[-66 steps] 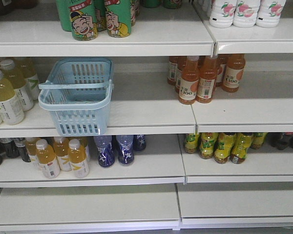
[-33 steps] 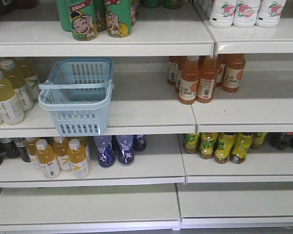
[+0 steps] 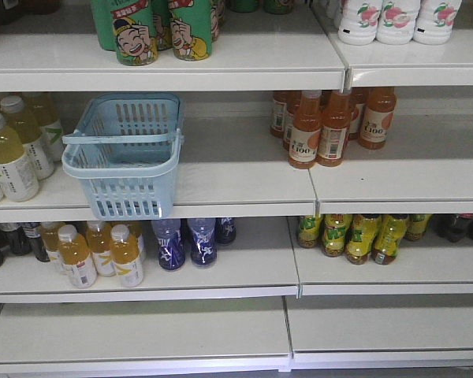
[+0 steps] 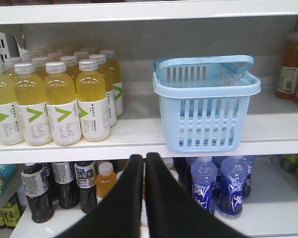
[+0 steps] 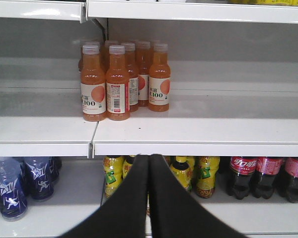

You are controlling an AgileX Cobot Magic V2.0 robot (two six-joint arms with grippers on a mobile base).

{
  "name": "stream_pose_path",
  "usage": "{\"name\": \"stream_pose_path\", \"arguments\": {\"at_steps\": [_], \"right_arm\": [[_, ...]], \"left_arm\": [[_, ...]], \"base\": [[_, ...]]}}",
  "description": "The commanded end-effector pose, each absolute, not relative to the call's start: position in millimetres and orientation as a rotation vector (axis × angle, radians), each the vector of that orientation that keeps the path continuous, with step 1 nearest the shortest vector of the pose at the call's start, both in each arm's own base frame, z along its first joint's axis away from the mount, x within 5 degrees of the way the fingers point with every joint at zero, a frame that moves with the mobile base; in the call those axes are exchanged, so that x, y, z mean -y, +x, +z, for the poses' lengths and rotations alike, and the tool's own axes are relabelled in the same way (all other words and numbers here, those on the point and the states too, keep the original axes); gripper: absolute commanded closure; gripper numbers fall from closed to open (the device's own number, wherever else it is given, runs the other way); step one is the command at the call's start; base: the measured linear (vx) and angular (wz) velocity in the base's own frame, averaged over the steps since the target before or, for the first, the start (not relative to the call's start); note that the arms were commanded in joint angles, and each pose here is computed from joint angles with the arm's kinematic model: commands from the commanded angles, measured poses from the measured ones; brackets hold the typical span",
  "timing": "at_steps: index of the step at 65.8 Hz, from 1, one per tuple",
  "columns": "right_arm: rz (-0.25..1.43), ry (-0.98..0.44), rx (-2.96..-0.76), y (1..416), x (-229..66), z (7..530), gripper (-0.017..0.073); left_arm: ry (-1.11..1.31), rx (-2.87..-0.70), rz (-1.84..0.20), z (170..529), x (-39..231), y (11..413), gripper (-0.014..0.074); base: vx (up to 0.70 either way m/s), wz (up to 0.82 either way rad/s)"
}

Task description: Place coke in basket with both arms

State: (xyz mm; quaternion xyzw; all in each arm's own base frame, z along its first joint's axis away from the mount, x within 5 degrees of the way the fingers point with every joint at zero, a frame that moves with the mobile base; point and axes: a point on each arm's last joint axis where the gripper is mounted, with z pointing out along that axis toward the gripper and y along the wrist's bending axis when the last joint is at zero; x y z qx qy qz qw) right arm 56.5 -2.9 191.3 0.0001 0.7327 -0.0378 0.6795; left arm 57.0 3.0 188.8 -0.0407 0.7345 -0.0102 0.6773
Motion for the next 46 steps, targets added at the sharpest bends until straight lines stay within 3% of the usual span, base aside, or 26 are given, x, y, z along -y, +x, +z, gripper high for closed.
{"name": "stream_pose_path", "arguments": {"at_steps": [1, 24, 36, 46], "right_arm": [[-0.099, 0.003, -1.566, 56, 4, 196, 0.0569], [-0.099, 0.003, -1.566, 56, 4, 196, 0.0569], [-0.099, 0.003, -1.566, 56, 4, 196, 0.0569], [-0.099, 0.003, -1.566, 56, 4, 196, 0.0569]], "left_arm": [[-0.083, -1.504, -0.042, 210, -2, 54, 0.0600], [-0.089, -1.375, -0.062, 275, -2, 49, 0.0600], [-0.100, -1.446, -0.055, 312, -3, 65, 0.0600], [-0.117, -1.516, -0.060, 322, -3, 80, 0.0600]], "base": [[0.00, 0.00], [0.00, 0.00], [0.00, 0.00], [0.00, 0.00]]}}
